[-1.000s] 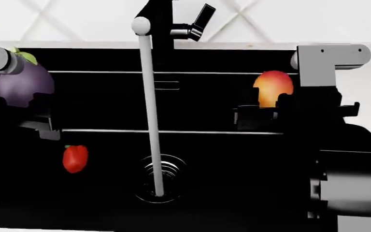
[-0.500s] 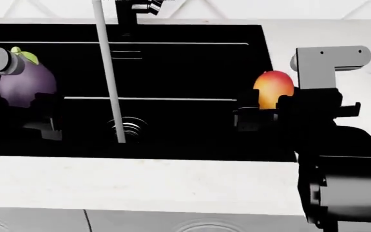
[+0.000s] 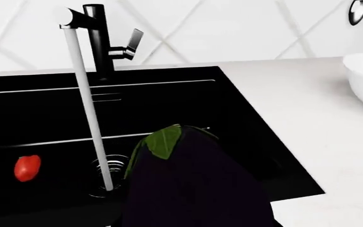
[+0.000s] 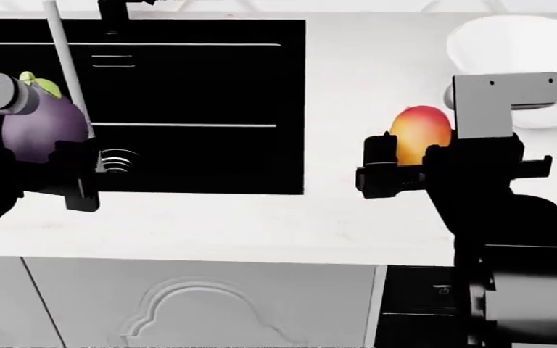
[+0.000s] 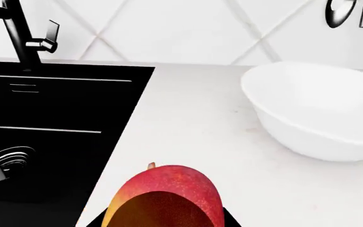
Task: Pick the eggplants and mangos from the sink and place them in one bowl. Place the bell pepper in the other bowl. Then turn off the sink faucet.
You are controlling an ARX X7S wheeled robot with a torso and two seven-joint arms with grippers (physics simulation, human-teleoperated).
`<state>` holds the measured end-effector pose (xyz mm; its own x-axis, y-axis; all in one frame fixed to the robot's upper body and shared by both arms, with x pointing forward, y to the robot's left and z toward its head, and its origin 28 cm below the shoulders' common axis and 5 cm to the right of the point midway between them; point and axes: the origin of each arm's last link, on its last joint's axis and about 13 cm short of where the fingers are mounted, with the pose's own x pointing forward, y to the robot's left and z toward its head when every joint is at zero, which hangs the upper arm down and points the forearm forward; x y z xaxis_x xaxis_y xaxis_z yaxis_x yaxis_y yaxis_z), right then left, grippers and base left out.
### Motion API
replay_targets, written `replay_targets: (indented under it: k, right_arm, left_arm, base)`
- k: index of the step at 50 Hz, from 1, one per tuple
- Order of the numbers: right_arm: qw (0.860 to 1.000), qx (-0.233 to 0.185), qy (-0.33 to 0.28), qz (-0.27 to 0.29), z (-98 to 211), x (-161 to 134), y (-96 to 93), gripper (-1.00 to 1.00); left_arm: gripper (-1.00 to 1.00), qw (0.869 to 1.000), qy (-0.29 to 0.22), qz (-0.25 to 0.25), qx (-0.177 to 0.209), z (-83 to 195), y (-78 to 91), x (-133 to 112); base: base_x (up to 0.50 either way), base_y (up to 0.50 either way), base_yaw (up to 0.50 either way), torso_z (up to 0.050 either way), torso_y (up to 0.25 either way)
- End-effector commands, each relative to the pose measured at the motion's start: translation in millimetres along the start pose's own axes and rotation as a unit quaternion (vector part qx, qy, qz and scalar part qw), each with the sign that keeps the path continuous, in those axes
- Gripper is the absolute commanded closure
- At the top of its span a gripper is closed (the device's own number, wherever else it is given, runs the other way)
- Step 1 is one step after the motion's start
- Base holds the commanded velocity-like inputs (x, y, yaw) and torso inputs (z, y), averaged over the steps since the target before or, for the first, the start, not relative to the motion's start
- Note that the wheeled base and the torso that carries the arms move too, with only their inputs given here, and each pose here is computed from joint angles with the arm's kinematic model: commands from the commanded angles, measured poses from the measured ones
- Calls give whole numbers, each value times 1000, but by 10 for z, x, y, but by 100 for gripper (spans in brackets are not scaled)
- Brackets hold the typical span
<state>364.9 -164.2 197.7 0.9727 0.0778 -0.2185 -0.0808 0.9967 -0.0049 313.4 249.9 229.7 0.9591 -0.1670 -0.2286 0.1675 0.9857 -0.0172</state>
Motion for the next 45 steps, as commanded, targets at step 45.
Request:
replay_targets:
  k: [45]
  right_arm:
    - [999, -5, -21, -38, 30, -157, -136, 100]
  left_arm:
    - [100, 1000, -25, 3, -10, 58, -28, 58]
  base:
    - [0, -491, 0, 0, 0]
